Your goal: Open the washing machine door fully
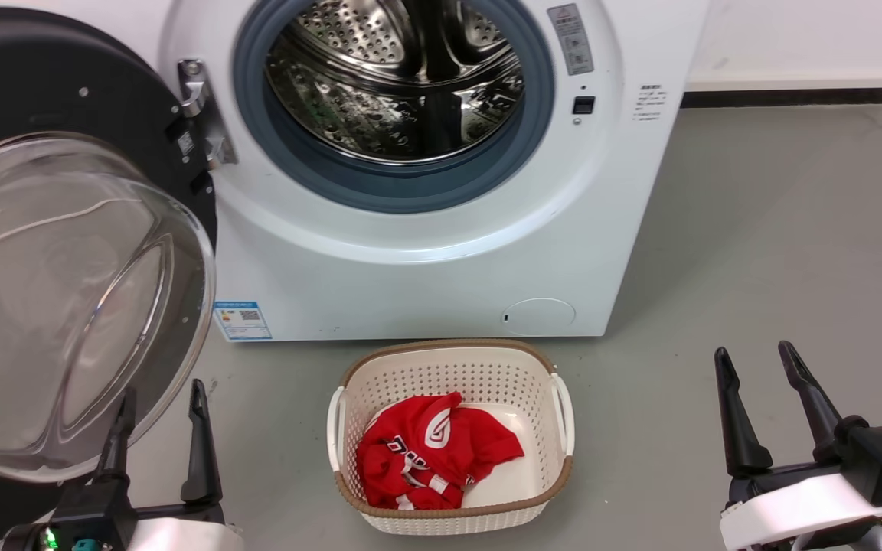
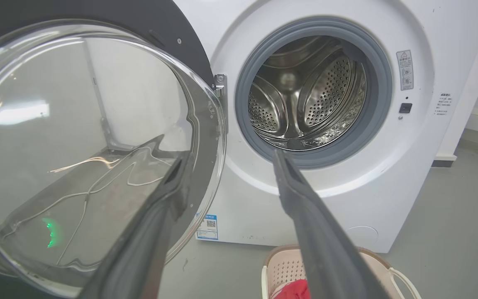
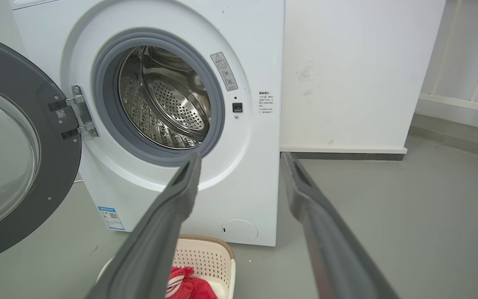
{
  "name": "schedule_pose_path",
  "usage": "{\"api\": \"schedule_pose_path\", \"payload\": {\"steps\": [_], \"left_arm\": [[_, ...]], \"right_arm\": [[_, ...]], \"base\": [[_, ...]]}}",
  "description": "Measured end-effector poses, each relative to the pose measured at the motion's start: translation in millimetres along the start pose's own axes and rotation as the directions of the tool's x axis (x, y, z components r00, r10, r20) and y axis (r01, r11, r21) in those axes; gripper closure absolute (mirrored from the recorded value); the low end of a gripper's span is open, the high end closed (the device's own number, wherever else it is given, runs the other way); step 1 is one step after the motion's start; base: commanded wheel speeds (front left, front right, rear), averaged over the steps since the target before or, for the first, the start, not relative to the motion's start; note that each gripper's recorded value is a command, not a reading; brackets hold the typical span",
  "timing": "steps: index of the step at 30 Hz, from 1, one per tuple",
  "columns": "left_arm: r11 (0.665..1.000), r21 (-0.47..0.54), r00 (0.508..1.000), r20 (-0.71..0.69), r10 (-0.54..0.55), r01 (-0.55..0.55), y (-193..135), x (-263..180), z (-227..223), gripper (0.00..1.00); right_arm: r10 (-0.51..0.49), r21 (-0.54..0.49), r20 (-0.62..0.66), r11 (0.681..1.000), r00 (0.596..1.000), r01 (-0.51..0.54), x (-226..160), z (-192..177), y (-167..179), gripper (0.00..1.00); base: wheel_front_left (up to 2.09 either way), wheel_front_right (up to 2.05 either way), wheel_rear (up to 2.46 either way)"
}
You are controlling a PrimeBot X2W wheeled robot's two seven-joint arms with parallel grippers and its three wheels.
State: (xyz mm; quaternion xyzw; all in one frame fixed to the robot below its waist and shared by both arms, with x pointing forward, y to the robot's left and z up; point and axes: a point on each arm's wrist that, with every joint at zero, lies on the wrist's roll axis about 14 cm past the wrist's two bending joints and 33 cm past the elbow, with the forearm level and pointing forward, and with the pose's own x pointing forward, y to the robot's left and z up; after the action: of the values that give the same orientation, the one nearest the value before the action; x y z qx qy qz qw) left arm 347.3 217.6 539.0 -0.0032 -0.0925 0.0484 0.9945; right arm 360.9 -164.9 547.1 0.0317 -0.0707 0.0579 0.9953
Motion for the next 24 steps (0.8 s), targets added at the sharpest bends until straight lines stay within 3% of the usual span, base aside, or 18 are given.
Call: {"api": "schedule_pose_path", "payload": {"steps": [24], "left_arm": [[0.999, -0.001, 0.999, -0.009, -0.051, 0.051, -15, 12, -5, 0.0]], "right_arm": [[-0.05, -0.029, -0.019, 0.998, 0.999, 0.049, -20, -2, -14, 0.0]], "base": [[0.0, 0.0, 0.0]]}}
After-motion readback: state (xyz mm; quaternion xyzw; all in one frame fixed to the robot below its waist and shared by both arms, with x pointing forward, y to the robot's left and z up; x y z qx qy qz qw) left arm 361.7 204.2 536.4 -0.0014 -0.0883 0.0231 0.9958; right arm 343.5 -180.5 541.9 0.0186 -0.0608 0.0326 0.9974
